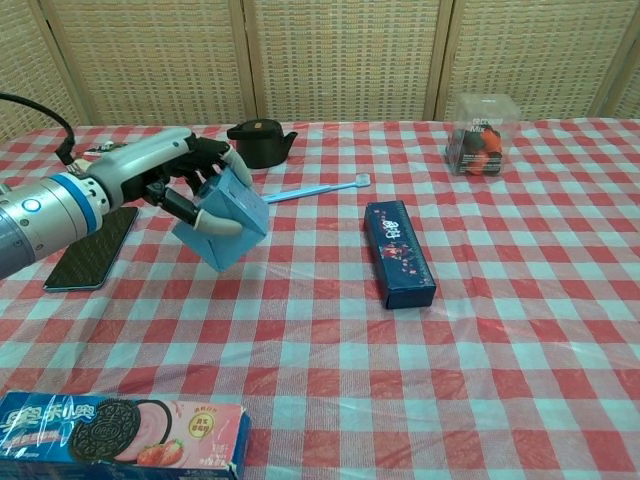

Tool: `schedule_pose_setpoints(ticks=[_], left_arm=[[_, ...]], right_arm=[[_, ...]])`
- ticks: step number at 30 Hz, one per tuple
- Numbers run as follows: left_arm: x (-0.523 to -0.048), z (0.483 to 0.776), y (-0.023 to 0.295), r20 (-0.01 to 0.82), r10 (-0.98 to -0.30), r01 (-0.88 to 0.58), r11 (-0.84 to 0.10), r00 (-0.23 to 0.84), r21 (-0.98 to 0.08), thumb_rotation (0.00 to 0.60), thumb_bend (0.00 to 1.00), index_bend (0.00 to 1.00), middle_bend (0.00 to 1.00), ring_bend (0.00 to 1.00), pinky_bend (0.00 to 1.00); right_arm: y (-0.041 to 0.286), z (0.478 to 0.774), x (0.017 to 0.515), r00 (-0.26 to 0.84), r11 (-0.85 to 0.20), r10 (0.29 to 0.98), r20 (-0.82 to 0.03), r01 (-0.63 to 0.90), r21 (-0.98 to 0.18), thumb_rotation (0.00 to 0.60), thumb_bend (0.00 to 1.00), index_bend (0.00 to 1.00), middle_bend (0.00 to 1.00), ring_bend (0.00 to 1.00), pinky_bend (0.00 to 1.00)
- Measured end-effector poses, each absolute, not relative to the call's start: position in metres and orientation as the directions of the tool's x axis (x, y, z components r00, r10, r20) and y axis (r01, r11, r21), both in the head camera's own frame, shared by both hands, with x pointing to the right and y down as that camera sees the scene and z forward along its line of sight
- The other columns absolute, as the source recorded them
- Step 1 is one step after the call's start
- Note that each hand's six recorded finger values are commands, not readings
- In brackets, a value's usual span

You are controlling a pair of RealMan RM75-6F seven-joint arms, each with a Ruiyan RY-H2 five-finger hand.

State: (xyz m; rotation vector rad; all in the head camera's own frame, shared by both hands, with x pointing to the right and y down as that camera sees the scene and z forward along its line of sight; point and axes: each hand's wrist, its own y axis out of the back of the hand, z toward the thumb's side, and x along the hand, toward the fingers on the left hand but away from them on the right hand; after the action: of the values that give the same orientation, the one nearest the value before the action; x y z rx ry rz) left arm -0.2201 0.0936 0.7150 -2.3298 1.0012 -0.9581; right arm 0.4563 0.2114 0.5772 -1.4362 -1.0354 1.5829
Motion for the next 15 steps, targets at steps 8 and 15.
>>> schedule_pose_setpoints(ticks=[8, 15], left_arm=[[-0.245, 0.742, 0.091, 0.409, -0.807, -0.712, -0.578, 0.426, -0.399, 0.600, 0.00, 0.49, 0.46, 0.47, 0.52], [-0.240, 0.761, 0.107, 0.447, -0.781, -0.719, -0.601, 0.435, -0.349, 0.600, 0.00, 0.45, 0.42, 0.45, 0.50]], right_arm=[[0.211, 0.577, 0.456, -0.091, -0.392, 0.916, -0.390, -0.010, -0.920, 0.600, 0.00, 0.00, 0.00, 0.00, 0.00], [0.211, 0.576, 0.458, -0.095, -0.389, 0.917, -0.387, -0.008, -0.921, 0.600, 0.00, 0.00, 0.00, 0.00, 0.00]])
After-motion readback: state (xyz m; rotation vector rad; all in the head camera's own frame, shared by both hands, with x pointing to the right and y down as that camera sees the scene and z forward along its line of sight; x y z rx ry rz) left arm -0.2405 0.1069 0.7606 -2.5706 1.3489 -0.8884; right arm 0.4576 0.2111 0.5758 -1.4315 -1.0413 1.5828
